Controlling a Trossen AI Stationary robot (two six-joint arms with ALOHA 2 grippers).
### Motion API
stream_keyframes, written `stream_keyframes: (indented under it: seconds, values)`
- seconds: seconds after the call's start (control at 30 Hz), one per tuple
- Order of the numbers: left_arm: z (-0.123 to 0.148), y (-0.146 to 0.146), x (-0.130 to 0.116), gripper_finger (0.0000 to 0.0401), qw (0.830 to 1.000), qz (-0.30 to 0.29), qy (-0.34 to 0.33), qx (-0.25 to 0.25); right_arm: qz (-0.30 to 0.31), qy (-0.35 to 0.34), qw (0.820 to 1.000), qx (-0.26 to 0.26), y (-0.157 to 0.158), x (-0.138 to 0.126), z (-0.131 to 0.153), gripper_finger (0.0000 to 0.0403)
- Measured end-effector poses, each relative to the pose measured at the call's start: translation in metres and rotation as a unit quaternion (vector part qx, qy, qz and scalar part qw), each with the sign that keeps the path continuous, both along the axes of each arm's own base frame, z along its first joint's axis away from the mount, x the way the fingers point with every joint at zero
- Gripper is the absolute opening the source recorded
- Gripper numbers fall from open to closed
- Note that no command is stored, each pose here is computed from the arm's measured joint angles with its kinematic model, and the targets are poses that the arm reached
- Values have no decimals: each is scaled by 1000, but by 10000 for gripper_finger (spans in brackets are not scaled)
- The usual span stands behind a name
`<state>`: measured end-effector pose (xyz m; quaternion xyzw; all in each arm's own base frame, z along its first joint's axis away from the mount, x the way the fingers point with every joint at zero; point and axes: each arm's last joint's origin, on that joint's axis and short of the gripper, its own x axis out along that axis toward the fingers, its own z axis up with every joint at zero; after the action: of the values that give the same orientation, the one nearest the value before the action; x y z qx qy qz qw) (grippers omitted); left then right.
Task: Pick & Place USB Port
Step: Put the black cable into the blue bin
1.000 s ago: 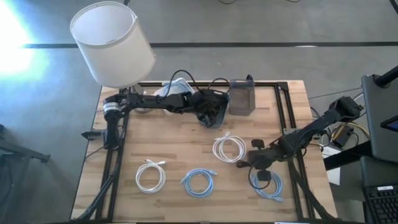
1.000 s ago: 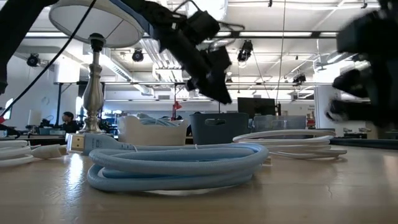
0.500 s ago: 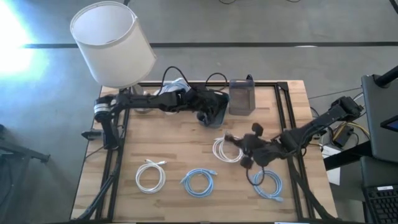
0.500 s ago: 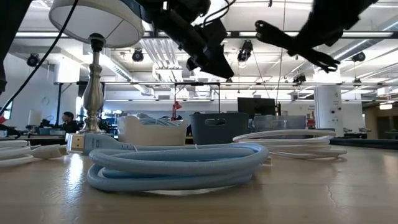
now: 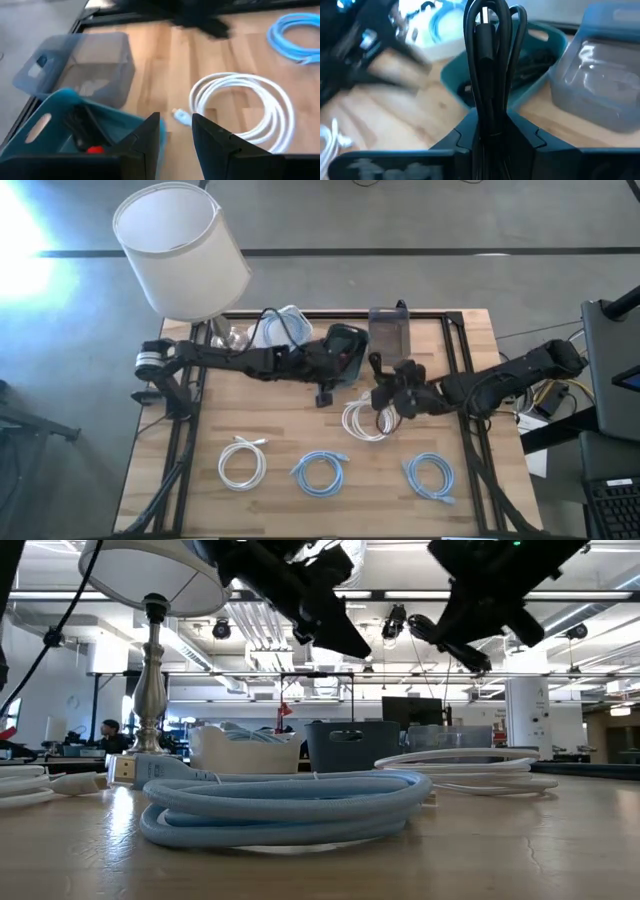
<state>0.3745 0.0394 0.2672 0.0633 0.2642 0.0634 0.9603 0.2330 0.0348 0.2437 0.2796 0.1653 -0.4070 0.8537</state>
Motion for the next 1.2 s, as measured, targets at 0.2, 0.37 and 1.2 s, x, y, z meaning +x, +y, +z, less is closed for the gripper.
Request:
stream_keyframes:
  seconds: [0.2,0.37,1.2]
  values:
    - [9,-12,-22,117,995,-32,-85,39,-18,-73,997,-33,-27,16,8,68]
    - [-2,-23,-47,117,995,-50,-75,43,-62,-81,994,-39,-51,23,3,68]
    - [-34,-52,-83,117,988,-92,-120,32,-53,-75,996,9,-116,121,-92,86]
